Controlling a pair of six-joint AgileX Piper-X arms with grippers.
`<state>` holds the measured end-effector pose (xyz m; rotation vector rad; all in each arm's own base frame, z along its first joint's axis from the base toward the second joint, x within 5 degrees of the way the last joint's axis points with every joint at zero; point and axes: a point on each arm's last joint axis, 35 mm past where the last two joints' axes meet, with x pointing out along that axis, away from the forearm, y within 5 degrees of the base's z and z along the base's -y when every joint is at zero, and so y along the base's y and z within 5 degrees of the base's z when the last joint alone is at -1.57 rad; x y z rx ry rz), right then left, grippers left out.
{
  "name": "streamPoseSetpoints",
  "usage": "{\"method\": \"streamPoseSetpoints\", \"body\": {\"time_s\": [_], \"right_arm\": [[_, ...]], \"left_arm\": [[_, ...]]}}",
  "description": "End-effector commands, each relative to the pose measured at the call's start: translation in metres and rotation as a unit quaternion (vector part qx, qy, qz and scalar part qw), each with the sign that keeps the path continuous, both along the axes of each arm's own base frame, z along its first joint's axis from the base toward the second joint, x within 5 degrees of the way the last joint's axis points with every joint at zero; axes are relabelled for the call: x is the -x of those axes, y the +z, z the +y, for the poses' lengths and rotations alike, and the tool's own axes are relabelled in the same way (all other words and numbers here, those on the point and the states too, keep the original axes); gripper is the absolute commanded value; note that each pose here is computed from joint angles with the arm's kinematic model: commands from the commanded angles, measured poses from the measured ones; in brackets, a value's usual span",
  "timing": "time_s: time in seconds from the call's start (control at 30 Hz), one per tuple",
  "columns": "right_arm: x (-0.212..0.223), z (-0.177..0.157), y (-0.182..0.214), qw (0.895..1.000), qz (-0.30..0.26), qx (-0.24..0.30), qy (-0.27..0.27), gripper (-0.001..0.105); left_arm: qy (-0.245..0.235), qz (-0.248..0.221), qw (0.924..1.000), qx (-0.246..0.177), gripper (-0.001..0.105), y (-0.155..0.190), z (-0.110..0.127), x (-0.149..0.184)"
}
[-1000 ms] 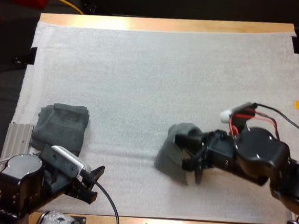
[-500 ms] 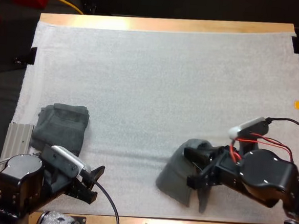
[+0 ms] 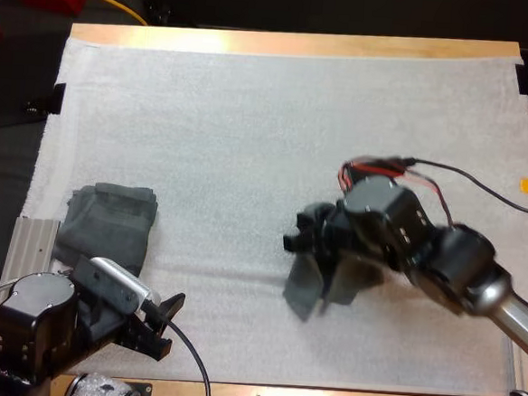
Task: Pick towel from pile, fold and stack
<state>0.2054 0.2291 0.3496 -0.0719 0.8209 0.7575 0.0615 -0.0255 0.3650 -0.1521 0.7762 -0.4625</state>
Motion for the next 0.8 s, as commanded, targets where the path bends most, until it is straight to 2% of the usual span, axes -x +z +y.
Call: {"method": "streamPoseSetpoints", "body": {"time_s": [0.0,0.3,0.43,0.53,0.63,0.77], "right_arm": [[-0.011,0.001,0.001,1.0,-0.005,-0.021,0.01,0.001],[-0.072,0.006,-0.032,0.996,0.007,-0.086,0.003,0.001],[-0.085,0.018,-0.041,0.99,0.014,-0.137,0.035,0.001],[-0.093,0.025,-0.046,0.986,0.02,-0.162,0.033,0.001],[-0.1,0.032,-0.045,0.985,0.011,-0.17,0.036,0.001],[-0.11,0.041,-0.037,0.977,-0.014,-0.205,0.064,0.001]], "left_arm": [[-0.006,-0.008,0.9999,0.003,0.069,0.001,-0.001,-0.001],[-0.006,-0.008,0.9999,0.003,0.069,0.001,-0.001,-0.001],[-0.006,-0.008,0.9999,0.003,0.069,0.001,-0.001,-0.001],[-0.006,-0.008,0.9999,0.003,0.069,0.001,-0.001,-0.001],[-0.006,-0.008,0.9999,0.003,0.069,0.001,-0.001,-0.001],[-0.006,-0.008,0.9999,0.003,0.069,0.001,-0.001,-0.001]]}}
